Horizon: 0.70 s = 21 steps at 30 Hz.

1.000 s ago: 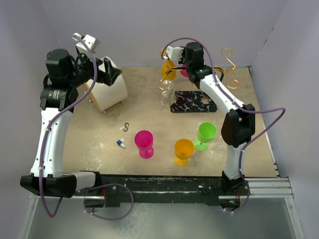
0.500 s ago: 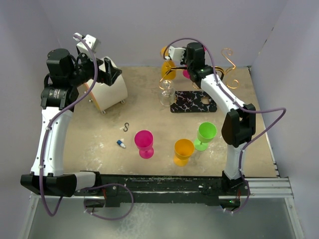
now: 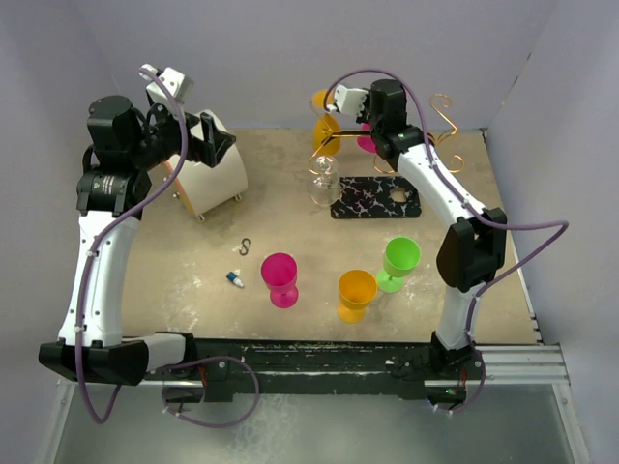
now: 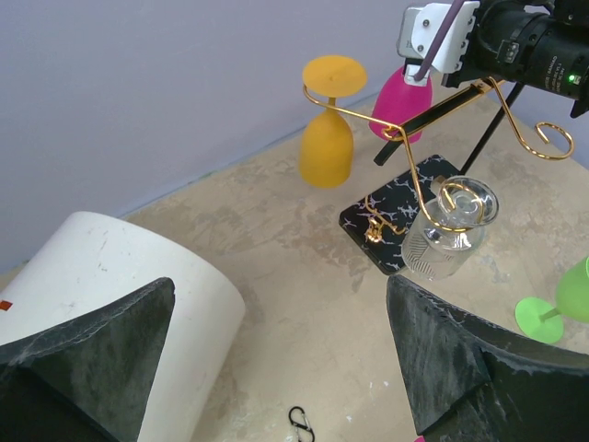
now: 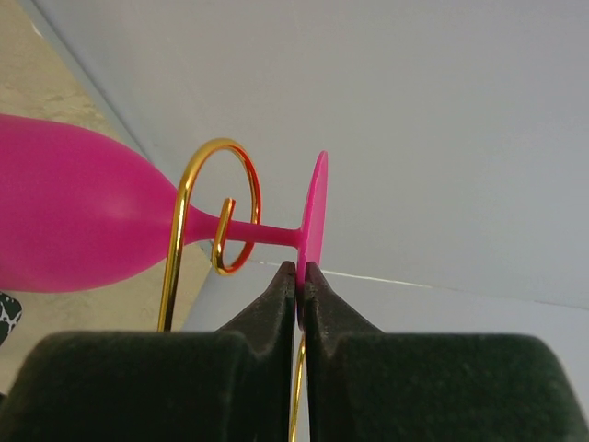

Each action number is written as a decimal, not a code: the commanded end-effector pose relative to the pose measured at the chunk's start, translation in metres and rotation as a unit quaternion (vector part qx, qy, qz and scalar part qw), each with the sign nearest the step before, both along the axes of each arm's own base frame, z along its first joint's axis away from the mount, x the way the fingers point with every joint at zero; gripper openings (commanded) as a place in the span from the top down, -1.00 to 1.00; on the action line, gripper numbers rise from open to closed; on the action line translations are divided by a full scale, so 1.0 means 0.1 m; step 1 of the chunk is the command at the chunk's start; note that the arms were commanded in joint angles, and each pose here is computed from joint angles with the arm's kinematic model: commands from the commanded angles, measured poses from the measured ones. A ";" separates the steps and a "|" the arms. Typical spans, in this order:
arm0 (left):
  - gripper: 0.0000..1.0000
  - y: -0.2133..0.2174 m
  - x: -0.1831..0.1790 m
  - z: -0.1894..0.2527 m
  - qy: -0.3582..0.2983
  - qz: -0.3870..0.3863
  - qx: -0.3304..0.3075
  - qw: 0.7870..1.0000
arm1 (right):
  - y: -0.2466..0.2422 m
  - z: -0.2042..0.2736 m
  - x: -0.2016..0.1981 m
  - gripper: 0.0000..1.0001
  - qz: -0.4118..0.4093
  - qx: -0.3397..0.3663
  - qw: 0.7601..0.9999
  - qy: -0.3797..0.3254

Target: Place the wine glass upside down on the wine glass rack

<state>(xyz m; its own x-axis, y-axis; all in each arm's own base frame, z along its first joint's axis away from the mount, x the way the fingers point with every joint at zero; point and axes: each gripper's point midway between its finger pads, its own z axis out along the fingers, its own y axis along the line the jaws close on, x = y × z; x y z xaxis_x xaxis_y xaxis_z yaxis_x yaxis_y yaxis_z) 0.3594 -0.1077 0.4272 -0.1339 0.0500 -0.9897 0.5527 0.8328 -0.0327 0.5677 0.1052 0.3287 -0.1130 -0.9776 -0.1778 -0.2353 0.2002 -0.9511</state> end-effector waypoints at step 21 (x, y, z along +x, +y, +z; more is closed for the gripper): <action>-0.98 0.01 -0.12 0.16 -0.038 -0.006 -0.002 0.999 | -0.19 0.15 -0.16 0.71 -0.024 0.034 0.999 -0.015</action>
